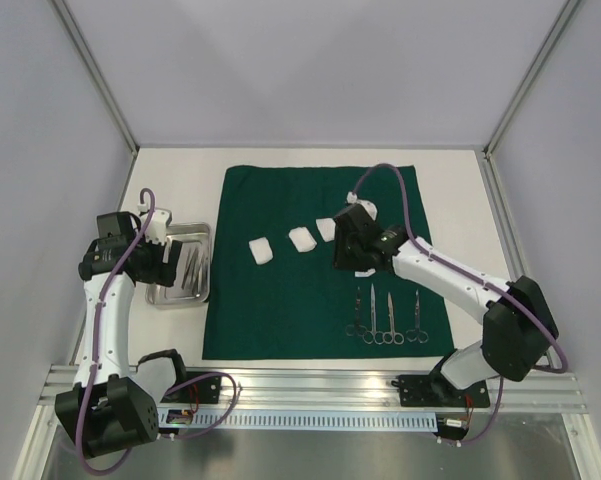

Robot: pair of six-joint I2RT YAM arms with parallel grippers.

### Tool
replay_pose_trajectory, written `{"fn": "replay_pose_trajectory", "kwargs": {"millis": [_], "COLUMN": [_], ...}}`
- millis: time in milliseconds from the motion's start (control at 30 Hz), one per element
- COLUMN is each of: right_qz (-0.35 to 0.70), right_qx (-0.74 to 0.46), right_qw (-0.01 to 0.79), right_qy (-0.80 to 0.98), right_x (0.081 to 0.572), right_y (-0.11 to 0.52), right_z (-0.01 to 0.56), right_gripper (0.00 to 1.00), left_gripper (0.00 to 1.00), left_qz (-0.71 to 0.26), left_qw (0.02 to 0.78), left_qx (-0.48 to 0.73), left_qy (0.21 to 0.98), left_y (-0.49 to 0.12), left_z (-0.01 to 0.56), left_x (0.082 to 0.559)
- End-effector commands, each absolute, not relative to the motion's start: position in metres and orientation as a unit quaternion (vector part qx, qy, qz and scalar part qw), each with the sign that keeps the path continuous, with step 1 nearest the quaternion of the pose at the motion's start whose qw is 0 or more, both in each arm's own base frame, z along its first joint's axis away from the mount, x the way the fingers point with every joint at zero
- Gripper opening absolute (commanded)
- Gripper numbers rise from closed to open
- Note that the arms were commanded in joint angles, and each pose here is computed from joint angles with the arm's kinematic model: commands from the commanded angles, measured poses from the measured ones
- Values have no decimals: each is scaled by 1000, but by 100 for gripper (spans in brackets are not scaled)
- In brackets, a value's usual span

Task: Prepare the surgical pack

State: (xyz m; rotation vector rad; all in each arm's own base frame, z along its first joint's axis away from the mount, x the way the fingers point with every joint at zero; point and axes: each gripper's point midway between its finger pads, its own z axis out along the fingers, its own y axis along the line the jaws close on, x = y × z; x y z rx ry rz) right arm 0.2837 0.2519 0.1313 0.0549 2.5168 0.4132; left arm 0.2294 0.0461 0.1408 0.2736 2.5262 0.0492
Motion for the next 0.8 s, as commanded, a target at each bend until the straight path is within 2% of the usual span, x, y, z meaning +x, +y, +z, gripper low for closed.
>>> {"fn": "replay_pose_trajectory", "kwargs": {"millis": [0, 267, 767], "right_qz": [104, 37, 47], "right_qx": [31, 40, 40], "right_qw": [244, 172, 129], "right_qy": [964, 984, 990], "right_x": [252, 219, 210], "right_y": [213, 181, 190], "right_z": [98, 38, 3], "right_gripper": [41, 35, 26], "left_gripper": [87, 87, 87], "left_qz": [4, 12, 15], "left_qw": [313, 312, 312], "left_qx": [109, 107, 109], "left_qy": [943, 944, 944], "left_y": [40, 43, 44], "left_z": [155, 156, 155], "left_x": [231, 230, 229]}}
